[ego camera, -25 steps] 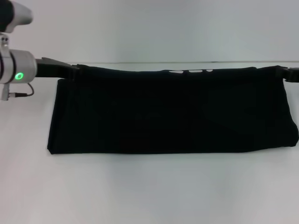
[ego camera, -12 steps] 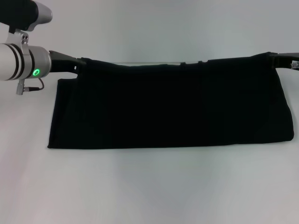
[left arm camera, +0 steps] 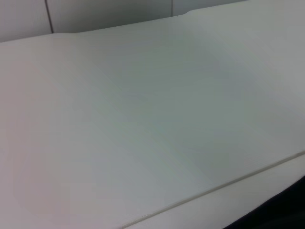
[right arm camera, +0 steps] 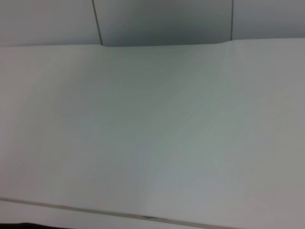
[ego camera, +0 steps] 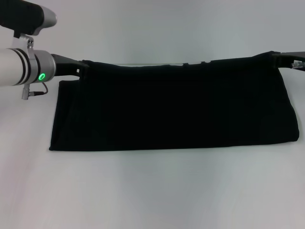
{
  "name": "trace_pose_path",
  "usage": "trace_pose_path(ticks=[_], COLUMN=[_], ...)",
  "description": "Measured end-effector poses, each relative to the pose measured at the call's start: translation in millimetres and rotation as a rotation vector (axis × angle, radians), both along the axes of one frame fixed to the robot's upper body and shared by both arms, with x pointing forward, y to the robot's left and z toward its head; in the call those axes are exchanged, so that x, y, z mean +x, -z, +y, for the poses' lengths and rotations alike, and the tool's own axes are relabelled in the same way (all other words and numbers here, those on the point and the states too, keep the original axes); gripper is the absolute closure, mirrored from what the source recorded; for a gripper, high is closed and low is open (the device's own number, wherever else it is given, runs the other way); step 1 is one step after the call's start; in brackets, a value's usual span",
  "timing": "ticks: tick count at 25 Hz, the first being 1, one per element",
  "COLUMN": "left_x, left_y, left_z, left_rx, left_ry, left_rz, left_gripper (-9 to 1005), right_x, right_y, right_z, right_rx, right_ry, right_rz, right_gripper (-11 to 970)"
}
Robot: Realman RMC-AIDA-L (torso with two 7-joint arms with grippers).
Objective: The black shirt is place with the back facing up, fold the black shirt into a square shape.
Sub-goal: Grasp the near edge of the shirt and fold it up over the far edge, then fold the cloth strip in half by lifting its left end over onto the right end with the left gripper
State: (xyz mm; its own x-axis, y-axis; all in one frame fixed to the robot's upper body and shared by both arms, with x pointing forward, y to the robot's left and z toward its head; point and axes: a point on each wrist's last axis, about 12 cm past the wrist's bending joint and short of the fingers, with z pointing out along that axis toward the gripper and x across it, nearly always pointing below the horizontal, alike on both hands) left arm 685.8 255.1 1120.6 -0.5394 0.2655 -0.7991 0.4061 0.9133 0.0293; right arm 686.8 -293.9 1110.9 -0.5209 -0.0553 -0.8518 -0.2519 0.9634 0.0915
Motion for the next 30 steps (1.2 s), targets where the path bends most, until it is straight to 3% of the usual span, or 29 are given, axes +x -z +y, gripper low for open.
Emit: trace_pose_path(ticks=[8, 10, 16, 20, 26, 30], left_x=[1.3, 1.6, 1.1, -2.6, -31.6, -55.7], left_y=[6.8, 7.5, 11.3, 7.6, -11.3, -22.2], left_z=[-8, -8, -6, 0, 15, 21], left_rx=[0.030, 0.033, 0.026, -0.085, -0.278, -0.334], left_ry=[-0.064, -0.081, -0.125, -0.152, -0.014, 0.100], left_rz=[-0.050, -0.059, -0.063, -0.005, 0.198, 0.337], left_gripper=[931, 928, 724, 565, 283, 208], right_x=[2.5, 3.3, 4.5, -0.3, -27.4, -46.6], right_y=[-2.6, -3.6, -7.5, -13.5, -22.9, -25.0], right_z=[3, 0, -5, -5, -10, -15], right_rx=[-0.017, -0.018, -0.012, 0.082, 0.322, 0.391], right_ry=[-0.008, 0.009, 0.026, -0.030, -0.214, -0.333], right_rz=[-0.006, -0.010, -0.021, -0.012, -0.006, 0.028], right_gripper=[869, 793, 543, 374, 240, 222])
